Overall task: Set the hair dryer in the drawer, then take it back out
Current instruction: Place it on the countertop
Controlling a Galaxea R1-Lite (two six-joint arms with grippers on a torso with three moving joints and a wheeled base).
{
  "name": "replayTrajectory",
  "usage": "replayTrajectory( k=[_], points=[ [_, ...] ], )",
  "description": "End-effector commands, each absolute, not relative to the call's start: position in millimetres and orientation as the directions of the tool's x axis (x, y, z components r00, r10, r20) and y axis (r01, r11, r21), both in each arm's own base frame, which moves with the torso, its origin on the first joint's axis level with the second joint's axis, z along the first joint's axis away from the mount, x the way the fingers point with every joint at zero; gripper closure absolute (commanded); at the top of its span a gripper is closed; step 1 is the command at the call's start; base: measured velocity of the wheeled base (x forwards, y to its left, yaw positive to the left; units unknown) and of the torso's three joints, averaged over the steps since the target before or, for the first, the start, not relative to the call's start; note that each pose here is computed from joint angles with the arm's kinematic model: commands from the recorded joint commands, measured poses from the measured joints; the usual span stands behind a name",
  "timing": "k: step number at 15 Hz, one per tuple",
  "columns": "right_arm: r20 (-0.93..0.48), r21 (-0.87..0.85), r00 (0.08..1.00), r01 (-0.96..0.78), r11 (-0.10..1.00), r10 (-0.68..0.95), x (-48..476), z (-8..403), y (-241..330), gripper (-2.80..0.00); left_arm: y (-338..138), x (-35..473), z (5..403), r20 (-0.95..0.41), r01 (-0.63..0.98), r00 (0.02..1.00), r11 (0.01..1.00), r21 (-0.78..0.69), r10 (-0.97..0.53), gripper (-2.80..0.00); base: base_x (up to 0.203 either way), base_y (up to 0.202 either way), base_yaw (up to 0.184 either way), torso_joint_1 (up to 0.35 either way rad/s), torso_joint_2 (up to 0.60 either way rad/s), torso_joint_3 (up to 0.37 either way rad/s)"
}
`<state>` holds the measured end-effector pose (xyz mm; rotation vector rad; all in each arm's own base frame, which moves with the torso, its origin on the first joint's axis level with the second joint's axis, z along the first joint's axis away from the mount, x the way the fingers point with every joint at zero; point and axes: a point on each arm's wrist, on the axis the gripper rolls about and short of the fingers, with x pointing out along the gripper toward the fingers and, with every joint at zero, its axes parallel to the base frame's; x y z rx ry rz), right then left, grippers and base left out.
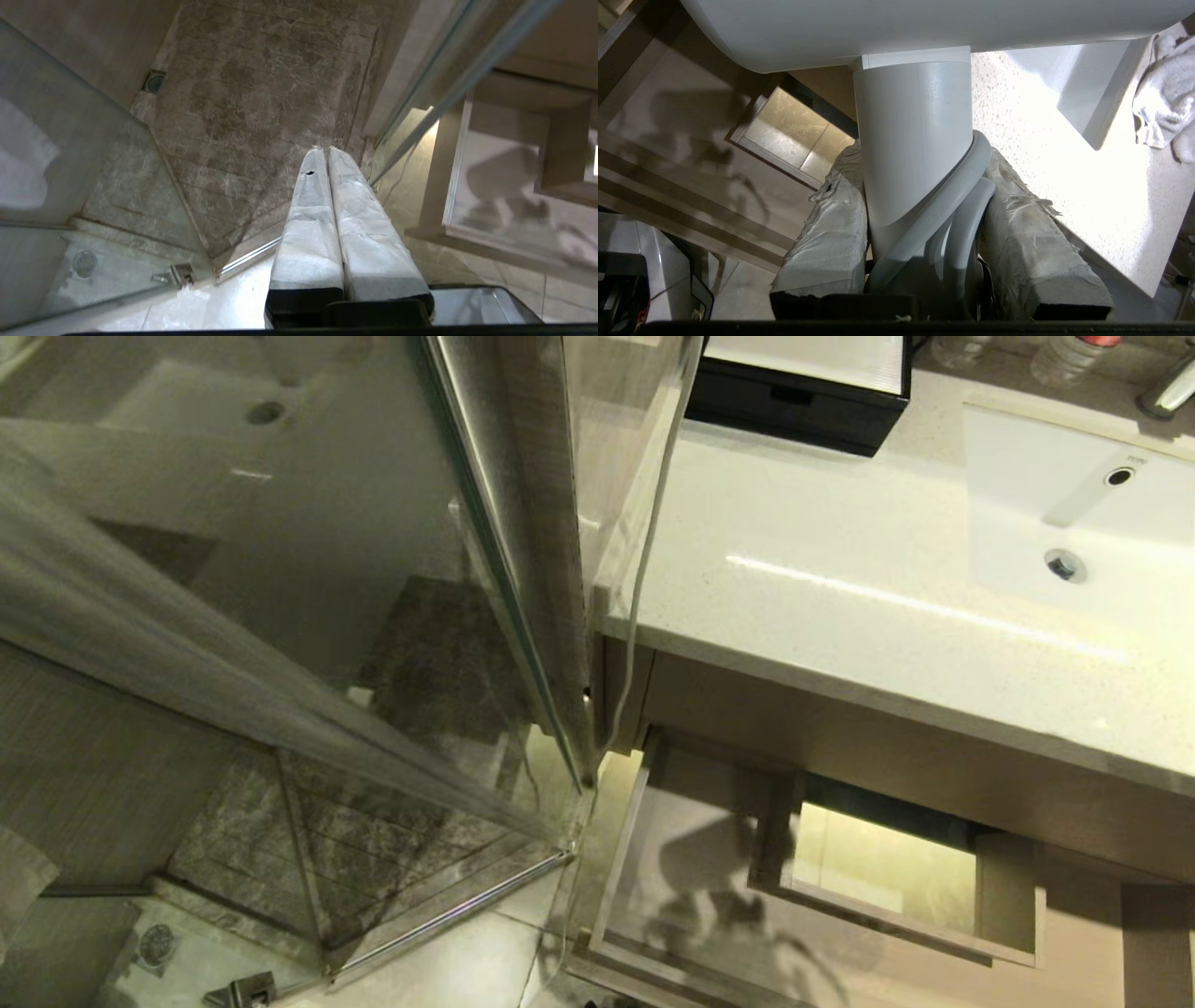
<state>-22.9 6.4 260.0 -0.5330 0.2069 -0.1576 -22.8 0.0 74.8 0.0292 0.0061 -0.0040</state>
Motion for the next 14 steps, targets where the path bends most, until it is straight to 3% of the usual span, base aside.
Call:
replayTrajectory(
  k=[1,11,14],
  points=[
    [-0.165,-0.519,0.968,0.080,0.851,-0.191,-21.5,261.2,6.3,0.00,0.0,-22.7,74.4,-0.008,0.003,1.000,1.000,0.029,-0.003,0.00,0.000,0.000,0.000,0.320,-0.16,0.182],
    [-0.181,-0.526,0.974,0.021,0.850,-0.135,-17.6,260.7,6.0,0.00,0.0,-22.7,74.4,-0.008,0.003,1.000,1.000,0.029,-0.003,0.00,0.000,0.000,0.000,0.363,-0.24,0.114],
    [-0.200,-0.582,0.970,-0.003,0.813,-0.140,-11.3,274.7,4.4,0.00,0.0,-22.7,74.4,-0.008,0.003,1.000,1.000,0.029,-0.003,0.00,0.000,0.000,0.000,0.188,-0.15,0.030]
  ],
)
